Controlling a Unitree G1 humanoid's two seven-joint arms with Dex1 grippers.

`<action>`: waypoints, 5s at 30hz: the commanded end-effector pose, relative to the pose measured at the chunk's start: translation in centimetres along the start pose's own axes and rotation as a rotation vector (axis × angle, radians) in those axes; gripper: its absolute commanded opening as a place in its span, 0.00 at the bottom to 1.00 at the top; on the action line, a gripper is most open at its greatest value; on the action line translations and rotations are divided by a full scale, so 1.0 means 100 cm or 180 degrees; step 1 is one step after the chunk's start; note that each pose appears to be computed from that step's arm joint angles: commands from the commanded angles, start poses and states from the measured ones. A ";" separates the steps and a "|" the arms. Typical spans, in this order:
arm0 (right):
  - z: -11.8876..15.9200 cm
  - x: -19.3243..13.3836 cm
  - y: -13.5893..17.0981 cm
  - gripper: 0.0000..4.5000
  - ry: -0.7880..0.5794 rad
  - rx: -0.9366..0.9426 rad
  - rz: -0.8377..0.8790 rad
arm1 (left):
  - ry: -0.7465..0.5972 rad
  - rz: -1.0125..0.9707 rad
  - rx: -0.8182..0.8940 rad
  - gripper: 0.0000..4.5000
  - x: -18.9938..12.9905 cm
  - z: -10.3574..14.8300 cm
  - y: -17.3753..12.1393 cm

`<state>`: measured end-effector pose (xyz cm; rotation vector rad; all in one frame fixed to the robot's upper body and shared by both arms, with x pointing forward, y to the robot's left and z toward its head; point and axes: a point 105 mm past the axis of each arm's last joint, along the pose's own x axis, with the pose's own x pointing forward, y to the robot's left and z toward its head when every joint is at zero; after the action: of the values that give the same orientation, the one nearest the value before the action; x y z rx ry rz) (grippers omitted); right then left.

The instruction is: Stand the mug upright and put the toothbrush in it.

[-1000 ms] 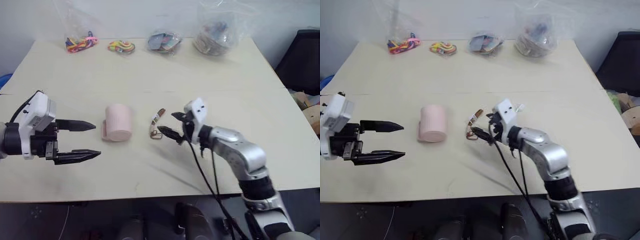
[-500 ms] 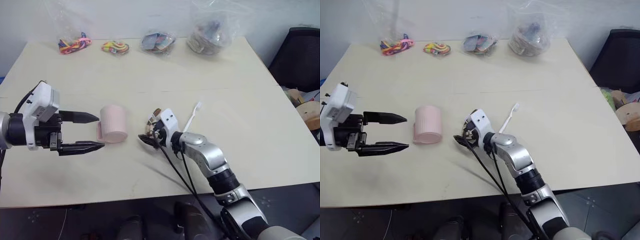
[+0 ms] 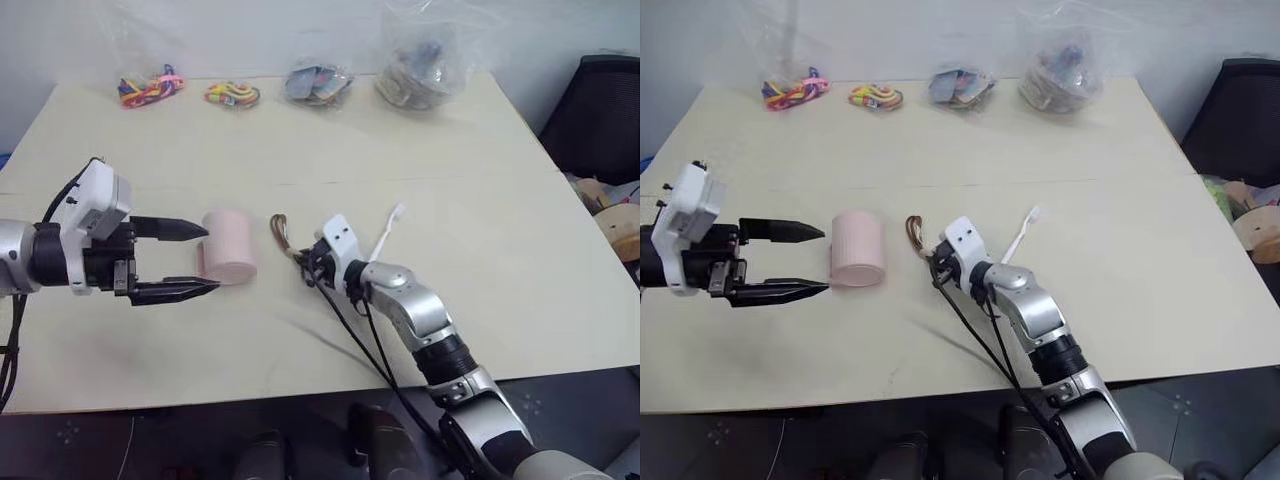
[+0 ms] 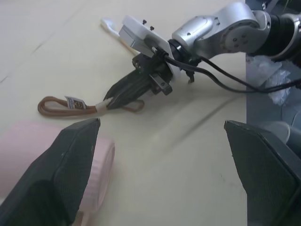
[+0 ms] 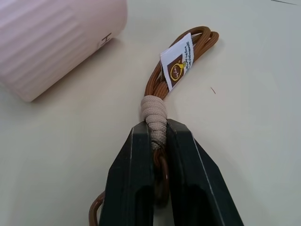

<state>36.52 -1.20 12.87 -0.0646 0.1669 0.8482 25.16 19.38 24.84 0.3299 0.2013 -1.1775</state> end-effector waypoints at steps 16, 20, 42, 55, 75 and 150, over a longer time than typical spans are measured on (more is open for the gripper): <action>-0.020 -0.251 -0.146 0.02 -0.0042 0.0523 -0.2880 | -0.0915 -0.1113 0.0368 1.00 0.111 0.055 -0.022; -0.029 -0.259 -0.145 0.24 -0.0044 0.0684 -0.2962 | -0.0917 -0.1219 0.0474 1.00 0.119 0.059 -0.019; 0.113 -0.182 0.035 0.79 -0.0030 -0.0999 0.1474 | 0.0157 0.2915 -0.2246 1.00 -0.007 -0.067 0.088; 0.106 -0.166 0.029 0.79 -0.0119 -0.0939 0.1511 | 0.0392 0.2378 -0.2747 1.00 0.041 -0.091 0.091; 0.106 -0.171 0.024 0.80 -0.0190 -0.0916 0.1305 | 0.0825 0.1971 -0.2554 0.00 0.076 -0.099 0.094; 0.059 -0.120 -0.124 0.80 0.0092 0.0835 -0.2416 | -0.0202 -0.0350 0.0595 0.99 0.025 0.062 0.013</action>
<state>38.95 -16.31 20.37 0.1018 0.2682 0.1127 27.26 15.48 29.66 0.4203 0.0793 -1.3180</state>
